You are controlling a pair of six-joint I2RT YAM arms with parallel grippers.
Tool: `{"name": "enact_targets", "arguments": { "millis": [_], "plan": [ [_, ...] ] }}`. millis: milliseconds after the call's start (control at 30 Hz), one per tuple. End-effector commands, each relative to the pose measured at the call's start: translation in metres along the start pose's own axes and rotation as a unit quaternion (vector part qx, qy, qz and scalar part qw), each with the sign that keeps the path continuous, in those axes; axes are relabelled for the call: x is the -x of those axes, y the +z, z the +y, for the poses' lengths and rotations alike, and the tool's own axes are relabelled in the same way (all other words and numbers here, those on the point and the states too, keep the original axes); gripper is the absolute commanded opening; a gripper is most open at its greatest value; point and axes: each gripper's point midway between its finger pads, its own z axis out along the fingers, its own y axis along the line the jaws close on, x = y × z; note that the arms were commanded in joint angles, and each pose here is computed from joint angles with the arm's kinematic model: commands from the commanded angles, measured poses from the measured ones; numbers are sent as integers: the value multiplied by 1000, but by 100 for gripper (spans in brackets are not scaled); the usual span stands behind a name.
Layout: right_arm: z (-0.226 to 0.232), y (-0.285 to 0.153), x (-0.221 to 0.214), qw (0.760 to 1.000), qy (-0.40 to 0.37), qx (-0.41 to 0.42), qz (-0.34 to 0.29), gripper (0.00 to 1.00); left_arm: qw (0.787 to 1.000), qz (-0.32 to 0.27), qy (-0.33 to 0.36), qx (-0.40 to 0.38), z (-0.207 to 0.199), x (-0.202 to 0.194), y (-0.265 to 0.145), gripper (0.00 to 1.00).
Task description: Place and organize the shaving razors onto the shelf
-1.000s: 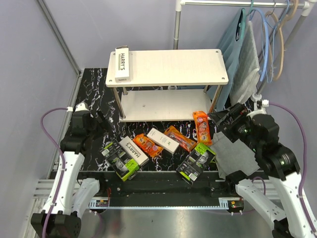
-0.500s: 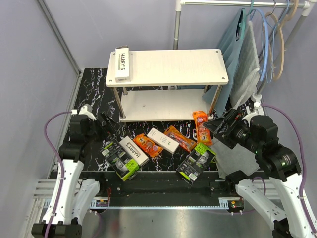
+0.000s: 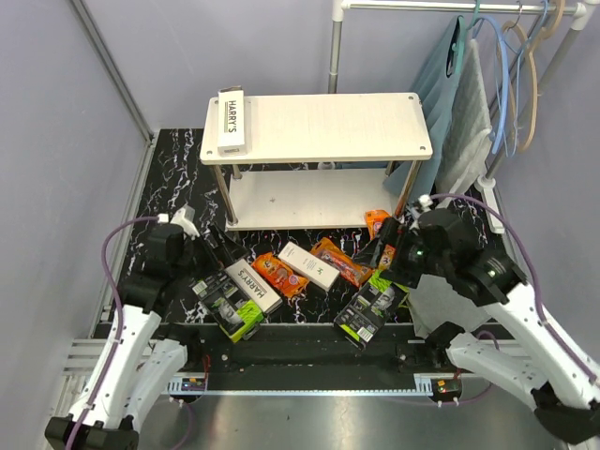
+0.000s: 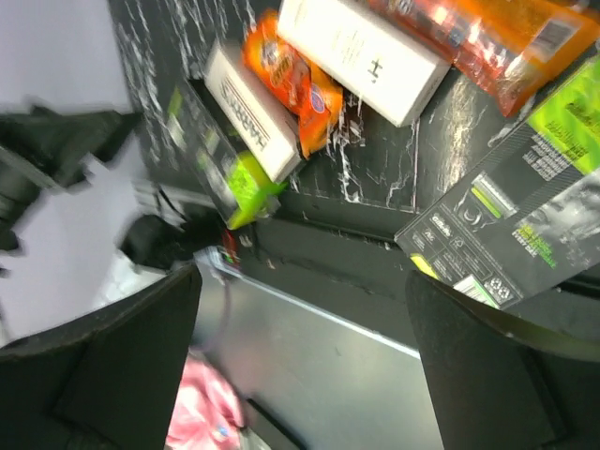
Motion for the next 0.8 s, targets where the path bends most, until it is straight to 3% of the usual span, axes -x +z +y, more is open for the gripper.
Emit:
{"name": "enact_targets", "arguments": {
  "millis": [0, 200, 400, 533, 767],
  "plan": [
    [13, 49, -24, 997, -68, -39, 2, 100, 999, 12, 2, -41, -21, -8, 0, 99],
    [17, 111, -65, 982, -154, -107, 21, 100, 997, 57, 21, -55, -43, -30, 4, 99],
    [17, 120, -66, 973, -207, -100, 23, 100, 991, 120, 34, -50, -63, -63, 13, 99],
    [33, 120, -64, 980, -195, -43, 2, 100, 990, 126, 34, -58, -76, -64, 12, 99],
    [14, 123, -76, 990, -138, -28, 5, 100, 990, 125, 39, -55, -76, -63, 13, 99]
  ]
}}
